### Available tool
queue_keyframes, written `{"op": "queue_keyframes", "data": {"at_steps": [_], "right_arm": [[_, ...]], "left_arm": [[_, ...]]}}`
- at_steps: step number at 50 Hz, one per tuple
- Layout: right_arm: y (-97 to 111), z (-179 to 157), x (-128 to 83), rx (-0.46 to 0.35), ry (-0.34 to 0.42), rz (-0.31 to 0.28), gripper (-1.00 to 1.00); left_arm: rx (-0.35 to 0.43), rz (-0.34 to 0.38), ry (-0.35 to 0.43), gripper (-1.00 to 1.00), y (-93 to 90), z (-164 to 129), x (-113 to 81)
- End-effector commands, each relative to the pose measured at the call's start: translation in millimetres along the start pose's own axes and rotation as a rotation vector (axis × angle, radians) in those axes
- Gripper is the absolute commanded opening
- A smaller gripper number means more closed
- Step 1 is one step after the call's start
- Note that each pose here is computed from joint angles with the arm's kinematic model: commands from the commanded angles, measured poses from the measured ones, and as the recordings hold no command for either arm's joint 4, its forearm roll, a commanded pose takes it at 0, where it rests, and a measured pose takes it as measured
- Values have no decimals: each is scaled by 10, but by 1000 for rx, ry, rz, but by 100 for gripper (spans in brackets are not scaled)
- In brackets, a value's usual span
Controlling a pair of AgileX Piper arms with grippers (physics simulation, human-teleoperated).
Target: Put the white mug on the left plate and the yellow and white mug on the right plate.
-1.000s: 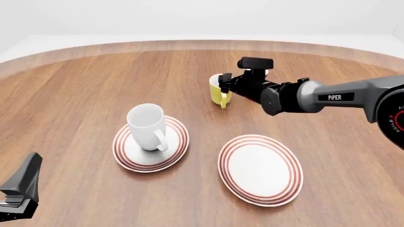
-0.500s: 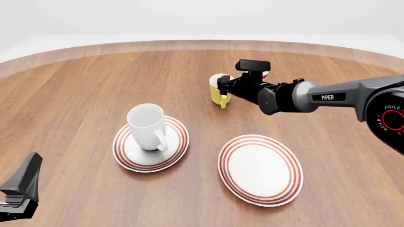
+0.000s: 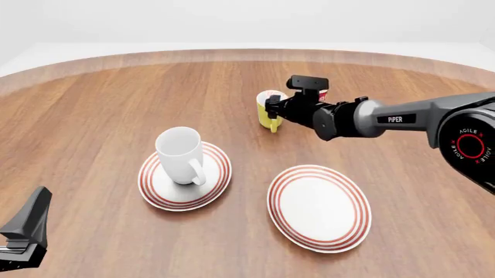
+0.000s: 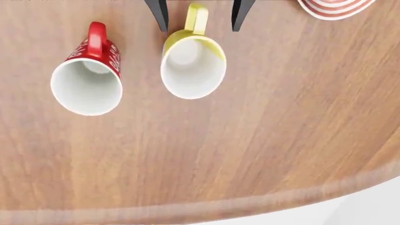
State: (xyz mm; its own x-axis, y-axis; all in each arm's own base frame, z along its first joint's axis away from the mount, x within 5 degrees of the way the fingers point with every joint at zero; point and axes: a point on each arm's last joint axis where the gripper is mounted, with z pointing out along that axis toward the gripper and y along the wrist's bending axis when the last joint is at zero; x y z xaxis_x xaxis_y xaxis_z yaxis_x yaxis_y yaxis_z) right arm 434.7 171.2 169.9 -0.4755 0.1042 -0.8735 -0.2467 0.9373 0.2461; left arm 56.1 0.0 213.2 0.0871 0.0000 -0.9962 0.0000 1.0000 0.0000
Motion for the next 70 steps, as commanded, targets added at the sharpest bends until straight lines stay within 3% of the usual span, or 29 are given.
{"op": "queue_keyframes", "data": {"at_steps": [1,36,70], "right_arm": [[14,33,12,1,17,11,100],[42,183,60,11,71,39,100],[72,297,186,18,117,108,100]], "left_arm": [[0,0,0,100,0,0,0],[0,0,0,100,0,0,0],[0,0,0,100,0,0,0]]}}
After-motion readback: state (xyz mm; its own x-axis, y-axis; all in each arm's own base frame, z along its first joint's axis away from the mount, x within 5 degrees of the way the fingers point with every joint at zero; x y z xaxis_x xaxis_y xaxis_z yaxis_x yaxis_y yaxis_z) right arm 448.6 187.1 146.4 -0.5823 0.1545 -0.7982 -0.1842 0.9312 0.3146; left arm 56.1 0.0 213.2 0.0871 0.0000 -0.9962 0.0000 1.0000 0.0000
